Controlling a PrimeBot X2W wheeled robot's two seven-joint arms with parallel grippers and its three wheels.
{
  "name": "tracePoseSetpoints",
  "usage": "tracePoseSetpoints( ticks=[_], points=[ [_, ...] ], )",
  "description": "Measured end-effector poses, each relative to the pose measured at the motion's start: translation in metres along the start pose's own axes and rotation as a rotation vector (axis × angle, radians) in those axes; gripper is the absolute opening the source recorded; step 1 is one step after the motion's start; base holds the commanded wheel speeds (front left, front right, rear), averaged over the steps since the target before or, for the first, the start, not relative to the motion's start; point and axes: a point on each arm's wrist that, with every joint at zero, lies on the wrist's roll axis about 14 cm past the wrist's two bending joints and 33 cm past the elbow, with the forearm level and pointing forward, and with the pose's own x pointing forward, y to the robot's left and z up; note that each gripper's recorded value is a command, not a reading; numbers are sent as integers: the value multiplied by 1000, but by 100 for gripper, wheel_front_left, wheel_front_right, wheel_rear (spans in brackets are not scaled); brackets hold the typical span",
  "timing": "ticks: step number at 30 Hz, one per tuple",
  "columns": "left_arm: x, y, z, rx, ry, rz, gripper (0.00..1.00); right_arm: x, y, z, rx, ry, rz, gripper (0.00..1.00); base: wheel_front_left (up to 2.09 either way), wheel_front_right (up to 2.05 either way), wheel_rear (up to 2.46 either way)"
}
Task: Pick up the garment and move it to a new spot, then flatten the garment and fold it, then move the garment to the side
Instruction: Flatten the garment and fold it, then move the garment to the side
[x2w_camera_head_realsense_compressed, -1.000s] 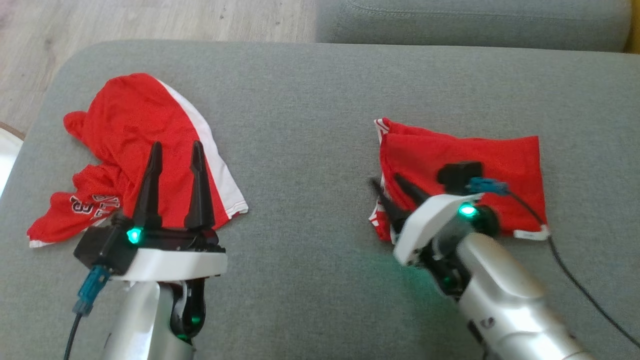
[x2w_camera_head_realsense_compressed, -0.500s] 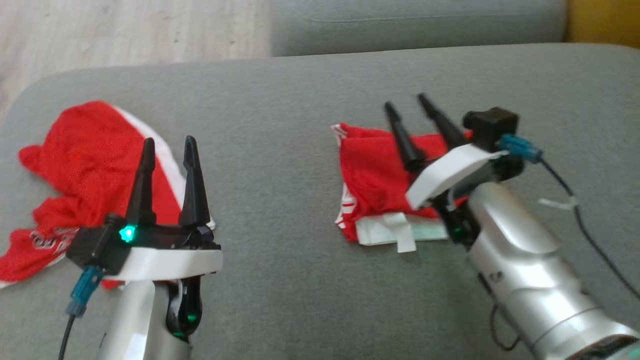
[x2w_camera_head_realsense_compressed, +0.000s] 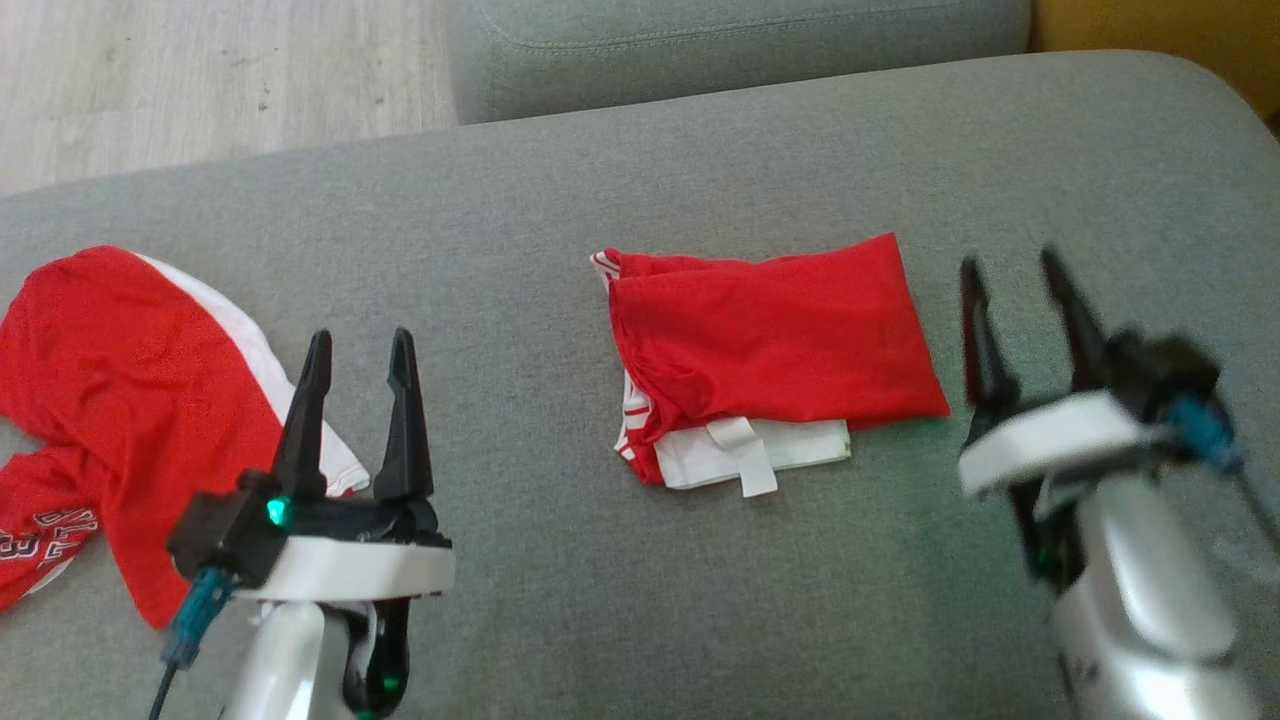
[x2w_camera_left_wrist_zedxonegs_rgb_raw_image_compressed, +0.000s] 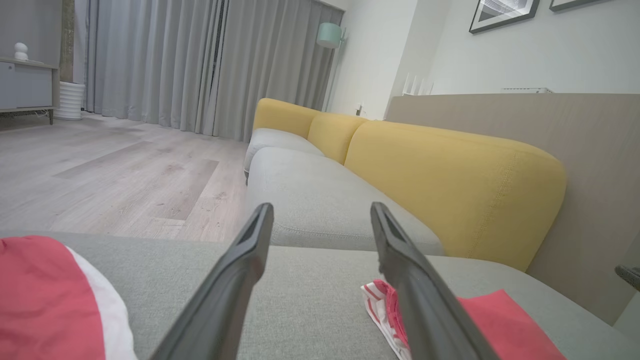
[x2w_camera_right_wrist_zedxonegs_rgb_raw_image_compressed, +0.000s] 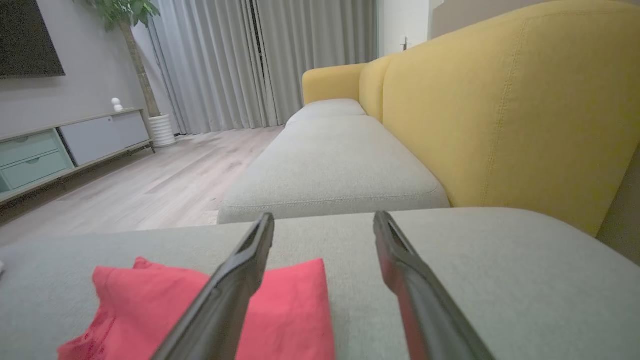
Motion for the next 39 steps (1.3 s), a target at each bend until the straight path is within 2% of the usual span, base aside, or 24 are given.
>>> tracePoseSetpoints(
  ticks=[4,7,13,22,30,33,38,39],
  points=[
    [-5,0,-9,0,26,3,100,-25,4,-21,17,36,-33,100,0,0,0],
    [-6,1,-12,-2,34,4,100,-31,2,-22,2,36,-43,100,0,0,0],
    [-7,4,-15,-3,44,13,100,-24,7,-24,7,35,-27,100,0,0,0],
    [0,11,-23,-1,61,22,100,6,23,-76,45,260,20,100,0,0,0],
    [-8,35,-31,9,90,88,100,13,8,-127,41,429,-41,100,0,0,0],
    [-11,41,-32,13,96,107,100,14,15,-141,53,474,-28,100,0,0,0],
    [-13,44,-33,15,99,114,100,22,20,-143,65,474,-16,100,0,0,0],
    [-12,43,-33,14,98,113,100,22,21,-143,64,474,-13,48,0,0,0]
  ],
)
